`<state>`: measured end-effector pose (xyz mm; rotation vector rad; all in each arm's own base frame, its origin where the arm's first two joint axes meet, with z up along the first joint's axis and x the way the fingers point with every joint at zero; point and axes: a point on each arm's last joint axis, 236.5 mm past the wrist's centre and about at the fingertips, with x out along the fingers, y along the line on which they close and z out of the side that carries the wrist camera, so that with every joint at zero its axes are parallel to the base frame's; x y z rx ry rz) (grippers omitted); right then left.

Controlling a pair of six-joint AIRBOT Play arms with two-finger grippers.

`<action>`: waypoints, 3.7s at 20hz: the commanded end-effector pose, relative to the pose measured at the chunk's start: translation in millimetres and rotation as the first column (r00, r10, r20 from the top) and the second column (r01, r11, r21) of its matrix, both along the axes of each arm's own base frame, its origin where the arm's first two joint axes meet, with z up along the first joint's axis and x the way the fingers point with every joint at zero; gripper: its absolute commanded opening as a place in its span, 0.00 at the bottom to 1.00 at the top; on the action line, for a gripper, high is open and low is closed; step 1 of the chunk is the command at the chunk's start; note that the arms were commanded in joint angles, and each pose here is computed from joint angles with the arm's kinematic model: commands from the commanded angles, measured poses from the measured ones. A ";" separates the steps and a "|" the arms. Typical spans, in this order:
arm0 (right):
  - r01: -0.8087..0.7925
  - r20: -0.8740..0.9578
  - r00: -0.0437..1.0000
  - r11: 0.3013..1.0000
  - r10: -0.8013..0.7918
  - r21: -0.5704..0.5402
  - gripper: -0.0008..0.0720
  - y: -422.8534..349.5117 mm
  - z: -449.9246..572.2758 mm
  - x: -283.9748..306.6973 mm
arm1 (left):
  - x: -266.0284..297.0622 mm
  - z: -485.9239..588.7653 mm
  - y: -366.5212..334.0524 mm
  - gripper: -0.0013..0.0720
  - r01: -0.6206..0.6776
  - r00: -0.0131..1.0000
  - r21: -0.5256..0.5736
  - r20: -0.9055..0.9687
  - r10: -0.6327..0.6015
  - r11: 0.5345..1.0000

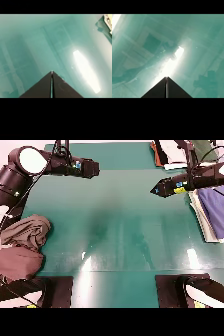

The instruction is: Fold the shirts.

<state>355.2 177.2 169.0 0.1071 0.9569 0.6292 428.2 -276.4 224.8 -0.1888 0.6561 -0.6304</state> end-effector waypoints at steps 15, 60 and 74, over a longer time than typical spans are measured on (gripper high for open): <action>-0.003 -0.001 1.000 1.000 0.003 -0.002 0.04 1.0 -0.4 -0.7 | 12.9 13.5 7.5 0.05 -0.032 0.997 0.000 0.076 0.032 0.999; 0.103 0.488 0.857 0.983 -0.164 0.149 0.04 -33.3 206.0 2.7 | -98.5 163.4 102.6 0.05 -0.132 0.901 0.277 0.434 -0.002 0.952; 0.298 0.462 0.828 0.947 -0.317 0.116 0.04 -112.9 216.4 0.9 | -39.9 -14.7 -90.3 0.69 0.231 0.951 0.390 0.103 -0.291 0.891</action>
